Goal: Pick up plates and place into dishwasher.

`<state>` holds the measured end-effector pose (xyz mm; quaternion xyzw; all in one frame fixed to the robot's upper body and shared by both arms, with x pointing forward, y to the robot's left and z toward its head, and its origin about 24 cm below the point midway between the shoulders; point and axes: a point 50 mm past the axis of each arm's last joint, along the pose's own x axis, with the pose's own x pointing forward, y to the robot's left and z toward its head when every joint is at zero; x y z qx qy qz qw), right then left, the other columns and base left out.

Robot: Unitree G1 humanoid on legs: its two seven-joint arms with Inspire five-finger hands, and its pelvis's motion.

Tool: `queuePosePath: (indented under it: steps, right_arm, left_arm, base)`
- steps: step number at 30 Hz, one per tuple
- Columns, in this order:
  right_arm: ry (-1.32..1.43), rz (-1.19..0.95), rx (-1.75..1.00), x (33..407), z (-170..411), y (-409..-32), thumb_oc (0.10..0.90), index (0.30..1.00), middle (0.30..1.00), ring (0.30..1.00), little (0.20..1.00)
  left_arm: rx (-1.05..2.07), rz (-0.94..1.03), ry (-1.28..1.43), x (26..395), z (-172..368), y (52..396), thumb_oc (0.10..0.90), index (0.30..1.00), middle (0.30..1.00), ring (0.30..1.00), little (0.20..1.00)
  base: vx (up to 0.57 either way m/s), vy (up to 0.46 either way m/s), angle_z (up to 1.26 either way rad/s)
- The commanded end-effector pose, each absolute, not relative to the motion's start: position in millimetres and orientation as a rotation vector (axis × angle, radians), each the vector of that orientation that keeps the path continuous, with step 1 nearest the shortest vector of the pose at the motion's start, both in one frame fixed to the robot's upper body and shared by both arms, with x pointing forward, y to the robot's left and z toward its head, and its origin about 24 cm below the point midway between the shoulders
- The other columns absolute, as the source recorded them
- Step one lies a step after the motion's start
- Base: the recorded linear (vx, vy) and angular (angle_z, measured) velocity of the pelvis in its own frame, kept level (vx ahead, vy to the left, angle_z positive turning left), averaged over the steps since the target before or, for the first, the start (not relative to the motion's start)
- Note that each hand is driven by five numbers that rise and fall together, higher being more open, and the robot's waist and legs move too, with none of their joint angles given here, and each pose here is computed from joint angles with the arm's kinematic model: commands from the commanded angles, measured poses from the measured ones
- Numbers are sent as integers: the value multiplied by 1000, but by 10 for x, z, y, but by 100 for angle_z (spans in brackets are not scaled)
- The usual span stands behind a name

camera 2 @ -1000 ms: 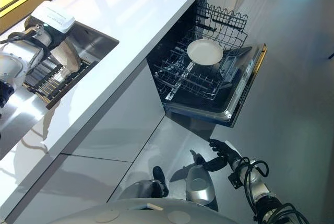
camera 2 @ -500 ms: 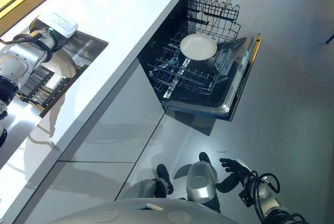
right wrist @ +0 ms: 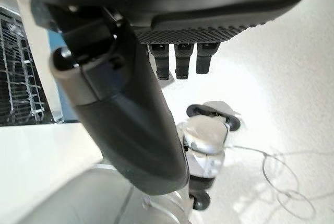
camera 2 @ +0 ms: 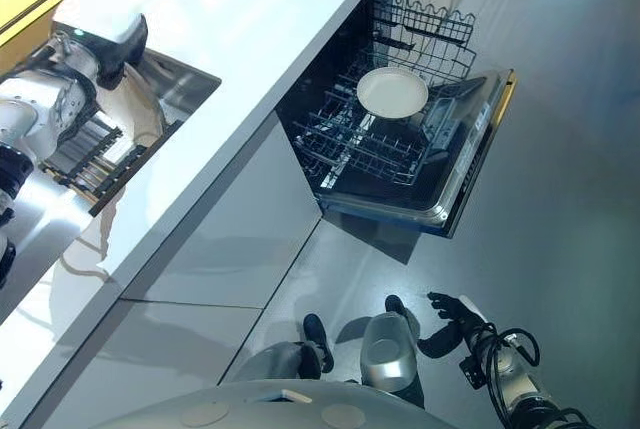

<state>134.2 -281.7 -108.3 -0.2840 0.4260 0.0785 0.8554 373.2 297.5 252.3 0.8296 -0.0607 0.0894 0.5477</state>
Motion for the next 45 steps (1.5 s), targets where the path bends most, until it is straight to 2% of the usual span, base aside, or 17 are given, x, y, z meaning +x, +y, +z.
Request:
queuePosePath:
  steps: [1,9,20,21,22,23,24,37,45]
  right_arm:
    - [823,62,-585,1377,-958,-2941,800,900,900,900,900]
    - [795,-74,-529,1419,-906,-3031,800,900,900,900,900]
    - [782,-135,-516,1470,-847,-3114,800,900,900,900,900]
    - [783,-129,-518,1481,-842,-3114,800,900,900,900,900]
    - [785,-120,-519,1485,-845,-3105,800,900,900,900,900]
    - [786,-115,-520,1482,-852,-3098,800,900,900,900,900]
    - [794,-90,-530,1465,-876,-3075,800,900,900,900,900]
    - [907,221,-579,1324,-1148,-2667,800,900,900,900,900]
    - [894,225,-626,1411,-1141,-2652,800,900,900,900,900]
  left_arm:
    - [1816,599,-304,3427,3227,3274,100,300,300,300,200]
    - [1780,689,-450,3101,3497,3297,100,300,300,300,200]
    - [1774,686,-474,2916,3547,3373,100,300,300,300,200]
    - [1775,682,-471,2916,3547,3373,237,418,418,418,337]
    - [1778,676,-469,2920,3541,3373,303,474,474,474,403]
    - [1780,672,-470,2923,3537,3373,660,780,780,780,760]
    - [1794,657,-471,2934,3528,3360,800,900,900,900,900]
    - [2020,509,-391,3260,3557,3144,800,900,900,900,900]
    - [2088,455,-332,3374,3465,3062,800,900,900,900,900]
  base:
    - [-89,-95,1]
    - [-94,-88,7]
    - [-53,-65,5]
    - [-24,-39,1]
    - [-22,-39,-2]
    - [-12,-49,-3]
    - [-6,-53,-2]
    - [28,-56,-3]
    - [6,-6,-9]
